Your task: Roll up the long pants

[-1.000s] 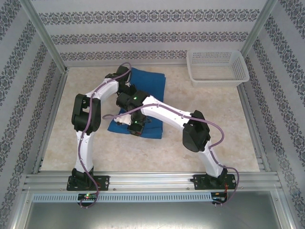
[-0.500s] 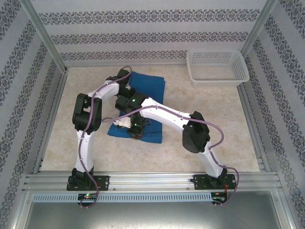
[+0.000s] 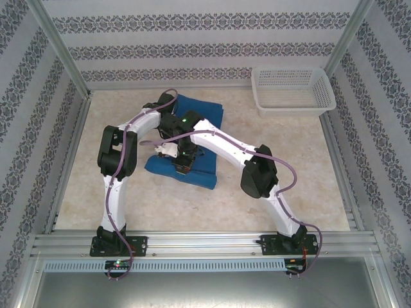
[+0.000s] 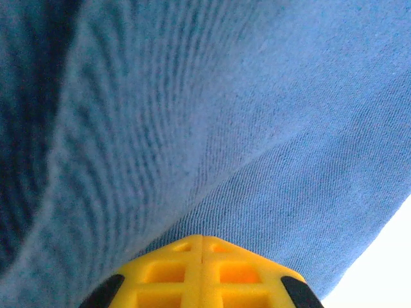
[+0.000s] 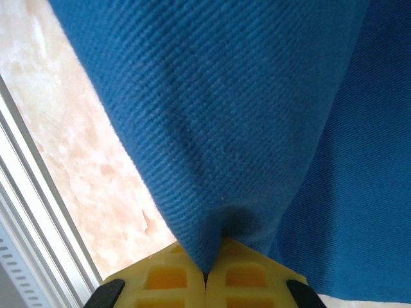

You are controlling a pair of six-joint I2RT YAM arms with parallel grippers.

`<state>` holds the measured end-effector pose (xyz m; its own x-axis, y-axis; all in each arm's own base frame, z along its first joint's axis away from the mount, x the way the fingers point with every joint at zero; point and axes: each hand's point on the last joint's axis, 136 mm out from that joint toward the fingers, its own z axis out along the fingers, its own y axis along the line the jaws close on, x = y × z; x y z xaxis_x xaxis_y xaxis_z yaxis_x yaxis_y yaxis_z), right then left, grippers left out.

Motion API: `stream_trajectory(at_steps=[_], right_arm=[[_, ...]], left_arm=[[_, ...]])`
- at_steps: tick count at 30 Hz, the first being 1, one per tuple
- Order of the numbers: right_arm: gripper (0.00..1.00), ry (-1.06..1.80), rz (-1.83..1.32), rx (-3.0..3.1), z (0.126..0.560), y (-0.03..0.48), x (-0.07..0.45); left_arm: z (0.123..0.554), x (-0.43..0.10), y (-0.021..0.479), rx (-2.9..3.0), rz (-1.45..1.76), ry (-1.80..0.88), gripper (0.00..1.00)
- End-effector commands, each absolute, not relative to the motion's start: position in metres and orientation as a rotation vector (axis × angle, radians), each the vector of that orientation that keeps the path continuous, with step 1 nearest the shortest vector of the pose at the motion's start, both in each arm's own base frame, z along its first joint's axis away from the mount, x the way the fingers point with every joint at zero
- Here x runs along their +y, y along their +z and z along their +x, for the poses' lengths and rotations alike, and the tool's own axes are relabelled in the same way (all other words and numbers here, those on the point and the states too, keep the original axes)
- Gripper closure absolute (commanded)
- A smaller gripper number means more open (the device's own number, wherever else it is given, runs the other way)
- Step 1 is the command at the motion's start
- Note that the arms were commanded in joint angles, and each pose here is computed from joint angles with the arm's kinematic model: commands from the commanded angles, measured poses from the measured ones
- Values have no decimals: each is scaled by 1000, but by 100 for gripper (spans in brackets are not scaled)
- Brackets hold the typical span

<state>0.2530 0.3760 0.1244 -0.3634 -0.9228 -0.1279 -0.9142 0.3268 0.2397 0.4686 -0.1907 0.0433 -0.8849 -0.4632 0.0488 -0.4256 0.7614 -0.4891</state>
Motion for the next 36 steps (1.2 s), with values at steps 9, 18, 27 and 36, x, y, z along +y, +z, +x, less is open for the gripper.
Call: stream_trajectory(at_steps=[9,18,27,36], right_arm=[[100,-454,1718,-2494,266,82,380],[100,-479,1696,-2495,271,72,383],[100,-474,1737,-2467,229,106,388],[100,-397,1771,-2413,174,117,389]], left_arm=[[470,-190,33,2896,-733,-781,100],[468,-183,47,2905,-685,-736,100],[477,-182,61,2884,-650,-747,100],[477,-185,62,2877,-657,-777,100]])
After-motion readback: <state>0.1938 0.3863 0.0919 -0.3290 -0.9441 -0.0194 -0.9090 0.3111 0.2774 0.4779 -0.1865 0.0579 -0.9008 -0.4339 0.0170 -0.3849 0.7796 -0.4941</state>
